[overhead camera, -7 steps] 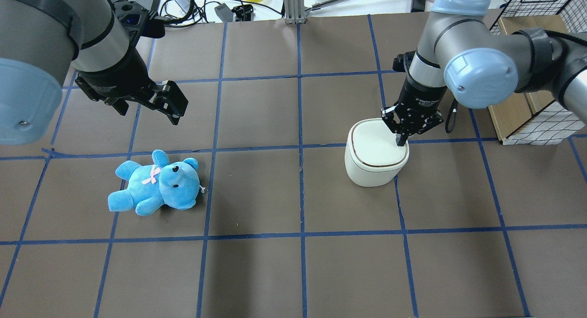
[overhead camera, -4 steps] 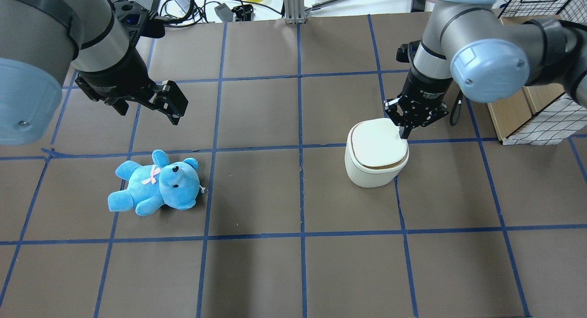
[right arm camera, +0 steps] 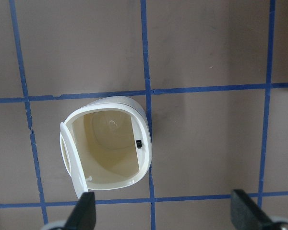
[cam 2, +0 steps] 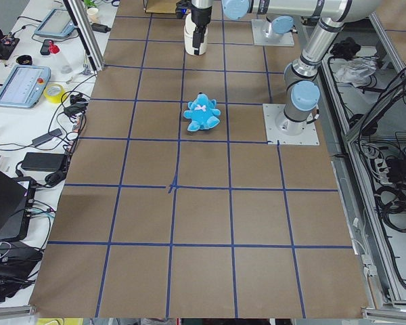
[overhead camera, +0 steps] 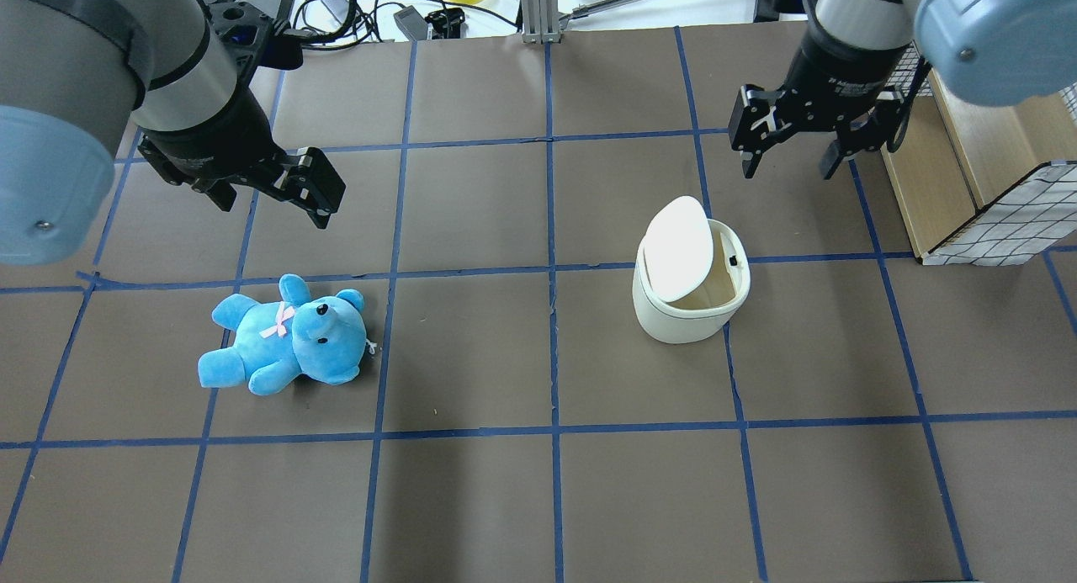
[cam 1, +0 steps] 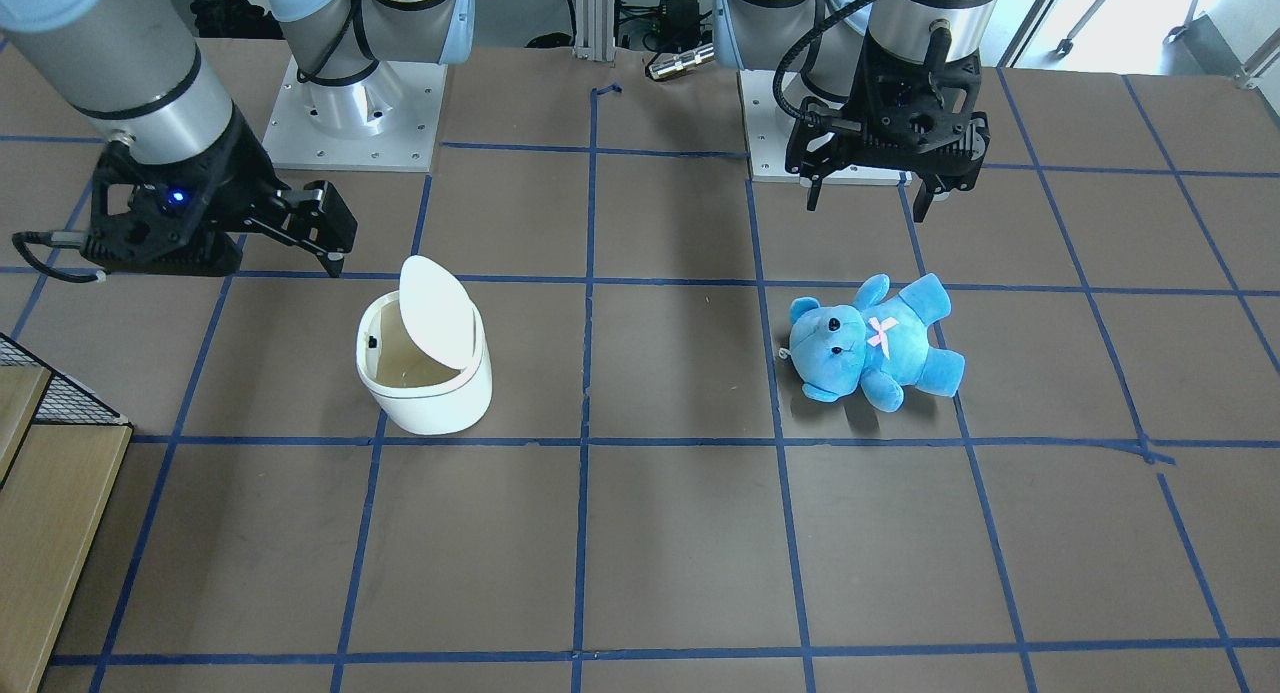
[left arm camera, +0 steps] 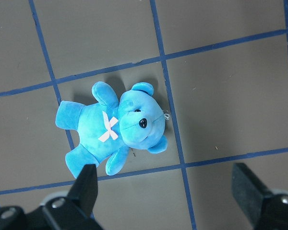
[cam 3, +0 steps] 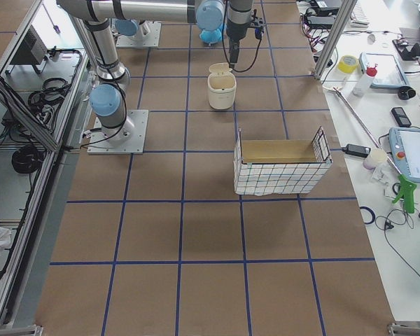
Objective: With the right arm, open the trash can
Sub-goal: 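Raise the right gripper away from the opened trash can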
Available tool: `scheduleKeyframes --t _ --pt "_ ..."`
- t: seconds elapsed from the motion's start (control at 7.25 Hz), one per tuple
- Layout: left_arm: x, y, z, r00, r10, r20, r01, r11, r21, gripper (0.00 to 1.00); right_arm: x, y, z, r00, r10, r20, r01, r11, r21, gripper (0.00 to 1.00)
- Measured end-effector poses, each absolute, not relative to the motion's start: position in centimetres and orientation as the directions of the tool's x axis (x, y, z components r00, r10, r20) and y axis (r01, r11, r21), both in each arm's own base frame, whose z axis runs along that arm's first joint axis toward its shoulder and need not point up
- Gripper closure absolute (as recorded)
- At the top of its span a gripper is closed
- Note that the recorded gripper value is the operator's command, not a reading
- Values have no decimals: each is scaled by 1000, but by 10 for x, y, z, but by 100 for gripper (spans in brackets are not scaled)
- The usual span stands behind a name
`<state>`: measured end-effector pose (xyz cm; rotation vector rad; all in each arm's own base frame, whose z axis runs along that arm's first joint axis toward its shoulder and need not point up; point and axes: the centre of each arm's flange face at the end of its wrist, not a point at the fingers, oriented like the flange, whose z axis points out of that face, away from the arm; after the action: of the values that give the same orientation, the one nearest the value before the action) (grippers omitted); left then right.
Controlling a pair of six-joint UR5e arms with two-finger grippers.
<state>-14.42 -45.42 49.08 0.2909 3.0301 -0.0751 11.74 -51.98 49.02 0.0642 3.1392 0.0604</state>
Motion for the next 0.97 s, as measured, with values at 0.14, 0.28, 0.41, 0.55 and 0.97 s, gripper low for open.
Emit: scheduleKeyframes --t 0.14,0.28,0.41,0.55,0.97 --pt "-144 -454 491 -977 187 -101 192 981 -40 0 117 -513 506 -999 40 9 40 999 16 0" --pt "-144 -454 491 -977 187 -101 192 981 -40 0 117 -507 515 -999 41 15 41 999 1 0" --pt "-144 -454 491 -977 187 -101 192 981 -40 0 117 -505 518 -999 42 16 42 999 -4 0" --pt "-144 -454 491 -977 187 -101 192 981 -40 0 118 -505 518 -999 42 17 42 999 -3 0" --pt "-144 -454 491 -977 187 -101 192 981 -40 0 118 -505 517 -999 40 16 40 999 -4 0"
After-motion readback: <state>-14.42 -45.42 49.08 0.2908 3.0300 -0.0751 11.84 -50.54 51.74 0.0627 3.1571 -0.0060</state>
